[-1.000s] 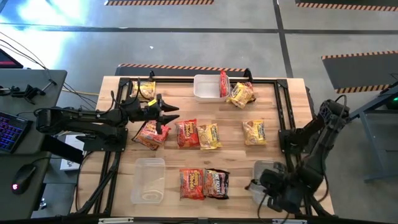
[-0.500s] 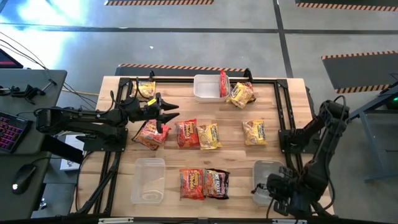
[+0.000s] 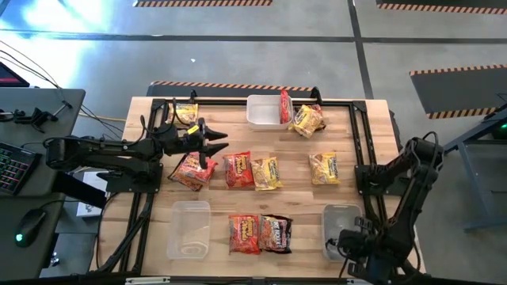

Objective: Sort Maruchan noodles
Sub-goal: Put the black noodle pack into the gray bin, then put the yellow noodle pack into the transparent bin

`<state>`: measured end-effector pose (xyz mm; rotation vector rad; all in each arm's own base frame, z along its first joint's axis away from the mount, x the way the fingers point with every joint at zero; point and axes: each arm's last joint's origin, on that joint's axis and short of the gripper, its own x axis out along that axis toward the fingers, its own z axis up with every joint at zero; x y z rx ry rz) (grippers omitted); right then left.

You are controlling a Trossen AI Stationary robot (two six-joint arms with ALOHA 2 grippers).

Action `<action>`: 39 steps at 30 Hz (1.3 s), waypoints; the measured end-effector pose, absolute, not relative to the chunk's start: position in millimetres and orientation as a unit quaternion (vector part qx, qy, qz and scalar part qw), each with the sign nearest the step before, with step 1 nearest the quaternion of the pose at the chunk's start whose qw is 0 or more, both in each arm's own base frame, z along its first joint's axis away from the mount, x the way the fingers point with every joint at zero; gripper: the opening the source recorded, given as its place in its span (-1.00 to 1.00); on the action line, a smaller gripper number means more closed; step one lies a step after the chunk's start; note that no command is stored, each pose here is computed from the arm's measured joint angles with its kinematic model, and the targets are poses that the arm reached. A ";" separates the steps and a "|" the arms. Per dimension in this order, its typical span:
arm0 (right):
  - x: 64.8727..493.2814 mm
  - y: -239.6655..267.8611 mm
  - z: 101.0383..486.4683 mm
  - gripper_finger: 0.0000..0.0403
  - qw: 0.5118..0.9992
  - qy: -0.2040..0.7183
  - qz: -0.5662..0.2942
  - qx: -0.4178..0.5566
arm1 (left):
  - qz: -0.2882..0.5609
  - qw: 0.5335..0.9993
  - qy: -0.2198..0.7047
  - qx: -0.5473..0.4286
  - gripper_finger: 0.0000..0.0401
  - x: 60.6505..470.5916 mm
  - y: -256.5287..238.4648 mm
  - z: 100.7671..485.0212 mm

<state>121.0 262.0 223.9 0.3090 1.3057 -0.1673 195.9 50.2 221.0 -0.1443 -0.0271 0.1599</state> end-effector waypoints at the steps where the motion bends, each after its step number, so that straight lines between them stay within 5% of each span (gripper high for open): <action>1: 121.5 262.9 221.7 -0.58 0.780 0.605 -0.080 0.140 | 0.082 0.994 -0.014 -0.072 -0.20 195.9 50.3 221.0; 21: 123.1 269.3 206.4 0.20 0.729 0.667 -0.084 0.129 | 0.084 0.993 -0.014 -0.076 -0.20 195.9 50.4 221.0; 34: 124.6 240.9 257.4 0.24 0.751 0.627 -0.038 0.204 | 0.084 0.993 -0.007 -0.078 -0.20 196.0 50.4 219.7; 39: 126.9 212.5 279.3 0.08 0.774 0.596 -0.049 0.207 | 0.085 0.993 0.003 -0.087 -0.20 196.0 50.4 217.7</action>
